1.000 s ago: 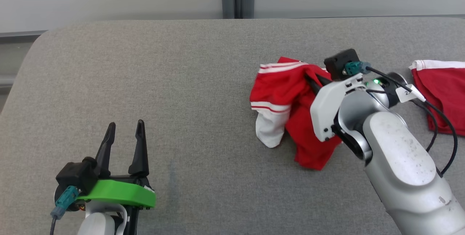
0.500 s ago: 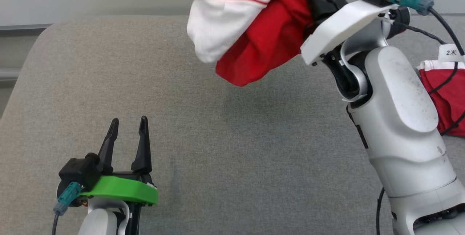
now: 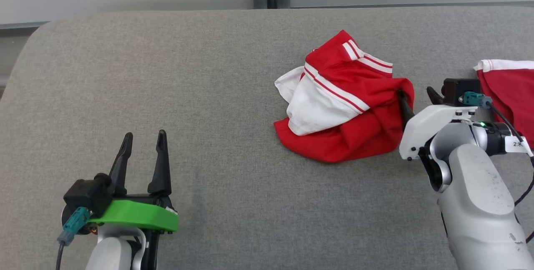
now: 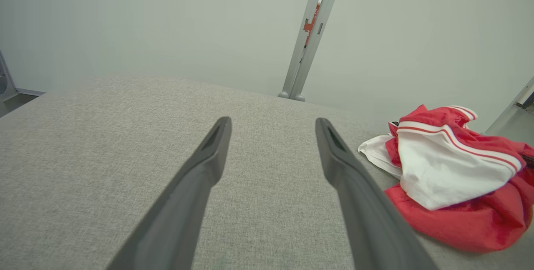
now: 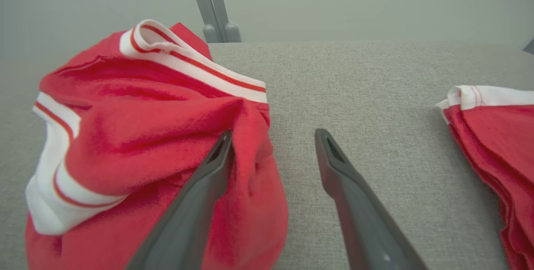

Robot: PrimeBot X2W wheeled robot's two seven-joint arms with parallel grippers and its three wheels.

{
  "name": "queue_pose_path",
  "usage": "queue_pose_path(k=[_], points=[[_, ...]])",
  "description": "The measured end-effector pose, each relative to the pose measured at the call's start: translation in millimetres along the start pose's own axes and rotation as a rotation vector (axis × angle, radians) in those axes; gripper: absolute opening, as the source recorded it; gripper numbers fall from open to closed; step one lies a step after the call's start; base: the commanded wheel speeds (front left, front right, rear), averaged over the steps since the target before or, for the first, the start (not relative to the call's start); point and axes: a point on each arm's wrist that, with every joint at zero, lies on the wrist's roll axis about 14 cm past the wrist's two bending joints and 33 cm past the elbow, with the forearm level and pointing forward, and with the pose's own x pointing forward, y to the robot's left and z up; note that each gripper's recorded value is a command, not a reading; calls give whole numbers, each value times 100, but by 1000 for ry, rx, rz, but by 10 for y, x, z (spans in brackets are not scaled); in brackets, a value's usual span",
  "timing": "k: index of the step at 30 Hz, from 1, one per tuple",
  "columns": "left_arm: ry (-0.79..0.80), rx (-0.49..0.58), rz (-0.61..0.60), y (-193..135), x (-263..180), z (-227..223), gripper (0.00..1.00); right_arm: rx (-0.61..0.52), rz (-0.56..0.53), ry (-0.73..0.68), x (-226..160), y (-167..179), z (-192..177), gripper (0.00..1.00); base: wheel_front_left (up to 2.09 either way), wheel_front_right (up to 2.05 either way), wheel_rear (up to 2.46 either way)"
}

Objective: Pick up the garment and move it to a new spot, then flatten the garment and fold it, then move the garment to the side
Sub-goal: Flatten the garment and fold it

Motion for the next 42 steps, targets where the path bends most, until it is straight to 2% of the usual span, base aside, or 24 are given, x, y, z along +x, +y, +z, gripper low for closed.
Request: queue_pose_path(k=[5,11,18,23,27,33,38,39,40,42], points=[[2,-1,-20,-64,52,-14,100,-75,-29,-38,-69,-99,116,100,0,0,0],[0,-2,-28,-92,54,-9,100,-99,64,-100,-77,251,480,100,0,0,0],[7,-4,-20,-71,38,-30,100,-89,155,-39,114,587,660,100,0,0,0],[2,1,7,17,6,-2,100,-27,211,65,315,782,541,100,0,0,0],[3,6,35,108,-41,-1,100,-20,239,125,437,913,429,100,0,0,0],[5,10,64,196,-84,-2,100,-35,216,181,595,898,277,100,0,0,0],[6,11,67,202,-95,-3,100,9,244,252,606,981,104,100,0,0,0],[5,11,66,197,-94,-2,100,7,247,253,611,993,106,79,0,0,0],[5,11,65,195,-95,-3,100,9,259,248,617,1031,132,0,0,0,0],[5,11,65,195,-95,-1,100,20,289,220,621,1129,215,0,0,0,0]])
